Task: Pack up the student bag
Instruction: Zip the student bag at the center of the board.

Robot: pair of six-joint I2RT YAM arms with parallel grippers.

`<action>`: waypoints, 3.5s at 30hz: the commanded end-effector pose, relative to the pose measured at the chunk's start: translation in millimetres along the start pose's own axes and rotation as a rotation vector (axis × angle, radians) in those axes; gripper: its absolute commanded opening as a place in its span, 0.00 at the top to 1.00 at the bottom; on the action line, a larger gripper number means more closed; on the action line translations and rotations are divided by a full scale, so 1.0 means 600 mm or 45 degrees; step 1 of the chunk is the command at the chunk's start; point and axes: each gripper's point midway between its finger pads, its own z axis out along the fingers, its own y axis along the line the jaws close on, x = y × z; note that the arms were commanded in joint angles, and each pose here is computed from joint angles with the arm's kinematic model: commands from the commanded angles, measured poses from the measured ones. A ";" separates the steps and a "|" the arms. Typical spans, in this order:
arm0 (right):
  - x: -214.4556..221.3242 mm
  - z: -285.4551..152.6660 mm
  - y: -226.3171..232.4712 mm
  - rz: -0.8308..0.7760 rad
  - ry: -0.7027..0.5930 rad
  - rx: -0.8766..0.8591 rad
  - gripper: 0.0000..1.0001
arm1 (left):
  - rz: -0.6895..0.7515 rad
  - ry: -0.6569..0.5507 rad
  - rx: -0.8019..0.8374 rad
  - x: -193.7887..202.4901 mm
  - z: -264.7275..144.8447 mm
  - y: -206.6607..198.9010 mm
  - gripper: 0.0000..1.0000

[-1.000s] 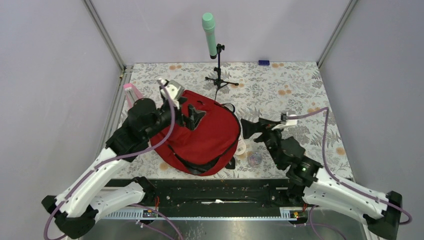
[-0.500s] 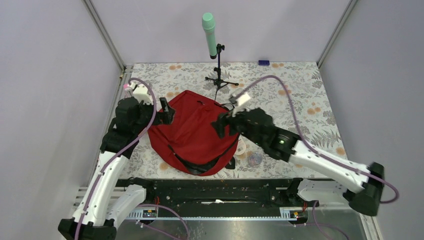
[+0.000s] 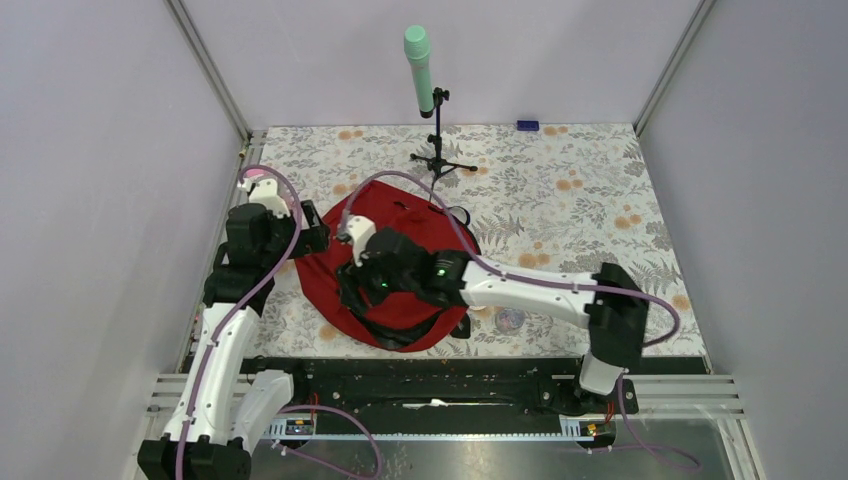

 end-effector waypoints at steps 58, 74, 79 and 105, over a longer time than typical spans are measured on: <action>0.071 0.189 -0.060 -0.127 -0.021 0.401 1.00 | -0.174 -0.054 -0.264 0.010 0.004 0.069 0.01; -0.053 0.061 0.020 0.063 -0.401 0.113 1.00 | -0.552 0.113 -0.077 0.159 0.059 0.036 0.15; -0.059 0.060 0.029 0.068 -0.393 0.087 1.00 | -0.612 0.136 -0.012 0.197 0.075 0.028 0.28; -0.037 -0.023 0.015 -0.010 -0.340 0.106 1.00 | -0.544 0.001 0.143 0.111 0.076 -0.008 1.00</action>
